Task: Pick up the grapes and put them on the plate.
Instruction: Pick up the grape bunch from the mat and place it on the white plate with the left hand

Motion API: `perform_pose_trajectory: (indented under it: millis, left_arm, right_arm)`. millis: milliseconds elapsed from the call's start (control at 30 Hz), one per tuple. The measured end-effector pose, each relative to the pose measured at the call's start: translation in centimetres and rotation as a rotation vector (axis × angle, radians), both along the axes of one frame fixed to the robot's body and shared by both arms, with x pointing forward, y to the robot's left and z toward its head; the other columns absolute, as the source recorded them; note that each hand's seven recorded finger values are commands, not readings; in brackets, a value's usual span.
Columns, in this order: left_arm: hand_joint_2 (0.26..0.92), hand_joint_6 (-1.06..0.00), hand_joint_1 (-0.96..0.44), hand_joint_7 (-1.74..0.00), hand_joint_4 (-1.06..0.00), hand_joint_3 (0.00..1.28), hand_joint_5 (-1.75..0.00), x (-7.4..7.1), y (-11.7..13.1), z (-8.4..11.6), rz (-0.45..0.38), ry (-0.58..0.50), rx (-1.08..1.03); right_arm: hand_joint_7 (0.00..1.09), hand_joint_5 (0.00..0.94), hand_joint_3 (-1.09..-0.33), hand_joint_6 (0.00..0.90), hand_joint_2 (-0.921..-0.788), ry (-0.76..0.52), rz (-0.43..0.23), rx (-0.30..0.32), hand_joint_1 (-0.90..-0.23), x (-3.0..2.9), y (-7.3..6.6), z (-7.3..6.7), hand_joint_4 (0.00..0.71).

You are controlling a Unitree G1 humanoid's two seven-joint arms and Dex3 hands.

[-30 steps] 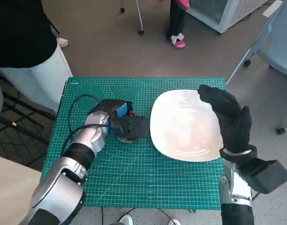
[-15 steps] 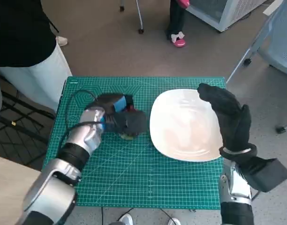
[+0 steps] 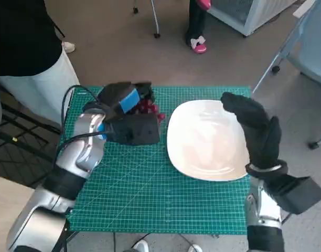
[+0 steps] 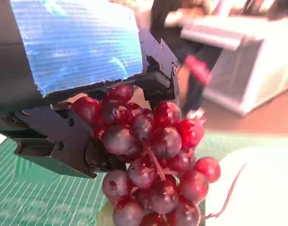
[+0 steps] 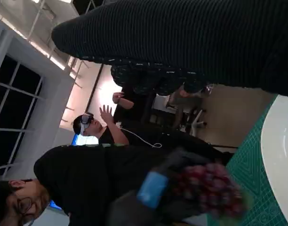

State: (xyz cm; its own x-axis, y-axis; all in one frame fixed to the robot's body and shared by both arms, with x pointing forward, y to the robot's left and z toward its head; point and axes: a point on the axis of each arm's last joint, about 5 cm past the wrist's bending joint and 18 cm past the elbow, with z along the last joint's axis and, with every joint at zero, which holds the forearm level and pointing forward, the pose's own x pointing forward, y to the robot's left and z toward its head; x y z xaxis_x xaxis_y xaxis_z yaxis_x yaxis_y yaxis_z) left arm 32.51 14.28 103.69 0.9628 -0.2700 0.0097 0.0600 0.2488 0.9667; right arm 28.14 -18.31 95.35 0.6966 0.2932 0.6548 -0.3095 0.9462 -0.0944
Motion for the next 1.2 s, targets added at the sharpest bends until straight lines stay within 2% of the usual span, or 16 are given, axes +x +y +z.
perform_pose_trajectory:
  millis: [233, 533, 800, 1200]
  left_arm:
    - [0.921, -0.65, 0.0, -0.99, -0.51, 0.15, -1.49, -0.4, -0.2, 0.8, -0.007, -0.039, -0.006]
    - [0.921, -0.64, 0.01, -0.98, -0.51, 0.16, -1.51, -0.1, -0.9, 0.7, -0.014, 0.033, 0.008]
    - [0.921, -0.54, 0.0, -1.26, -0.52, 0.17, -1.34, 0.4, -3.0, 1.4, -0.084, 0.066, 0.009]
    - [0.912, -0.55, 0.0, -1.28, -0.54, 0.18, -1.31, 1.3, -7.5, 3.3, -0.239, 0.071, 0.035]
  right_arm:
    - [0.48, 0.0, -0.882, -0.001, -0.921, -0.001, 0.001, 0.0, -0.612, 0.11, 0.0, 0.1, 0.368]
    - [0.49, 0.001, -0.877, -0.001, -0.921, -0.001, -0.005, 0.001, -0.623, 0.09, -0.1, 0.1, 0.369]
    - [0.49, 0.003, -0.875, 0.0, -0.921, -0.014, -0.014, 0.002, -0.624, 0.04, -0.3, 0.2, 0.372]
    - [0.49, 0.006, -0.87, 0.009, -0.921, -0.033, -0.03, -0.001, -0.615, -0.27, -0.7, 0.1, 0.38]
